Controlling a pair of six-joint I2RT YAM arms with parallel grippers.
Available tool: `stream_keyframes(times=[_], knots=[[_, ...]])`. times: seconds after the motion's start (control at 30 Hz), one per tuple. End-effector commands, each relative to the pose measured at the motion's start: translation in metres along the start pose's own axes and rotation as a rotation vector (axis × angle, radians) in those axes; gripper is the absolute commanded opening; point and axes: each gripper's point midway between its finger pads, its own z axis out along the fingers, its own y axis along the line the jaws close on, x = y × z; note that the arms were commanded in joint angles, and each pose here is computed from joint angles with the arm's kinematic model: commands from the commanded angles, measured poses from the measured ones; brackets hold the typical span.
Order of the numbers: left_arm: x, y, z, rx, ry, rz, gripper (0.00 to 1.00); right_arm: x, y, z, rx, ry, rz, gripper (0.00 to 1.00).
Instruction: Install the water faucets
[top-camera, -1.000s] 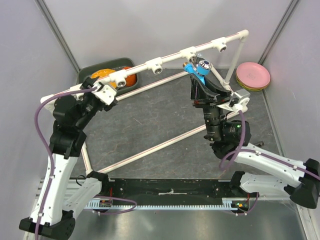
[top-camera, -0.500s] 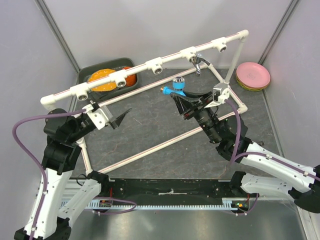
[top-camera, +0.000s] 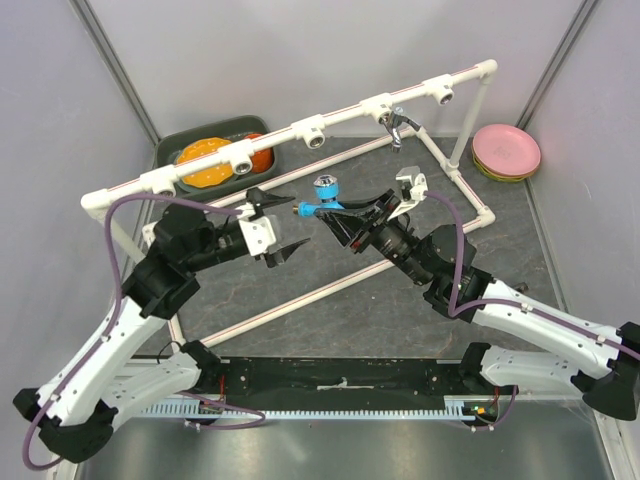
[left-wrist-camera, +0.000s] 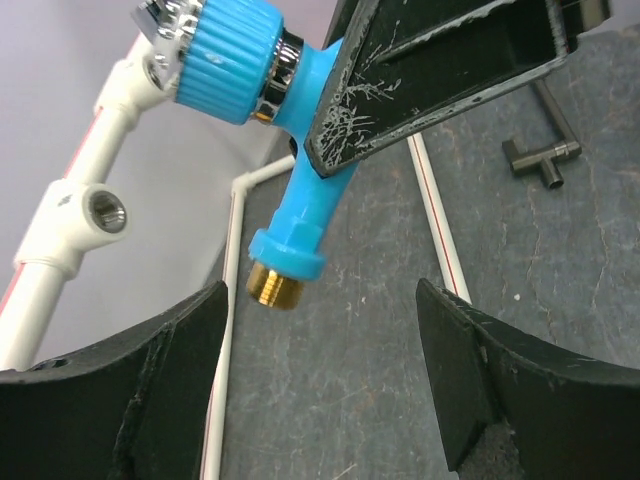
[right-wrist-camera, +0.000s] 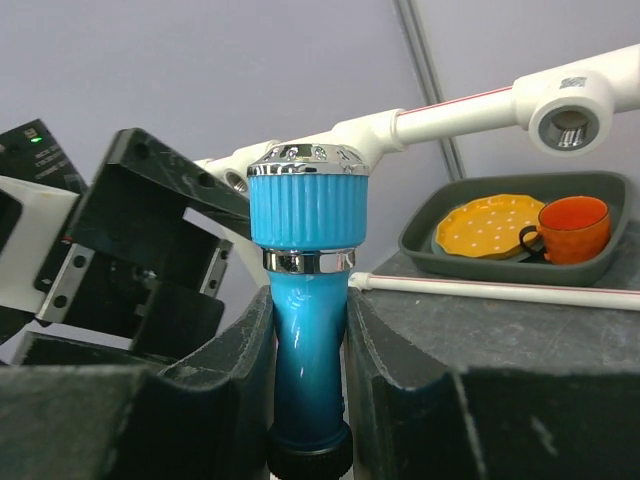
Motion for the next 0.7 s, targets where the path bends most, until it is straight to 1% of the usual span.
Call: stream_keyframes(times=[0.0, 0.17, 0.3, 0.4, 0.43, 0.47, 0.5, 0.57, 0.6, 0.67], knots=[[-0.003, 0.010, 0.009, -0.051, 0.027, 0.069, 0.83, -0.021, 0.023, 0.004, -0.084, -0.041, 0.062, 0.00], [0.007, 0.018, 0.019, -0.105, 0.095, 0.106, 0.81, -0.014, 0.030, 0.005, -0.124, -0.014, 0.085, 0.00], [0.005, 0.020, 0.019, -0.121, 0.099, 0.137, 0.76, -0.010, 0.030, 0.005, -0.123, 0.001, 0.091, 0.00], [0.006, 0.017, 0.020, -0.108, 0.100, 0.151, 0.65, -0.009, 0.030, 0.005, -0.121, 0.007, 0.091, 0.00], [0.006, 0.016, 0.020, -0.103, 0.100, 0.155, 0.55, -0.008, 0.030, 0.005, -0.120, 0.012, 0.092, 0.00], [0.008, 0.015, 0.021, -0.098, 0.105, 0.156, 0.50, -0.007, 0.029, 0.005, -0.117, 0.015, 0.089, 0.00], [0.008, 0.013, 0.020, -0.091, 0.106, 0.156, 0.40, -0.008, 0.029, 0.005, -0.116, 0.016, 0.089, 0.00], [0.012, 0.011, 0.020, -0.084, 0.110, 0.159, 0.31, -0.006, 0.029, 0.005, -0.114, 0.027, 0.088, 0.00], [0.011, 0.011, 0.020, -0.085, 0.107, 0.160, 0.18, -0.005, 0.028, 0.006, -0.110, 0.032, 0.088, 0.00], [0.011, 0.008, 0.018, -0.077, 0.105, 0.162, 0.06, -0.004, 0.029, 0.006, -0.104, 0.048, 0.084, 0.00]])
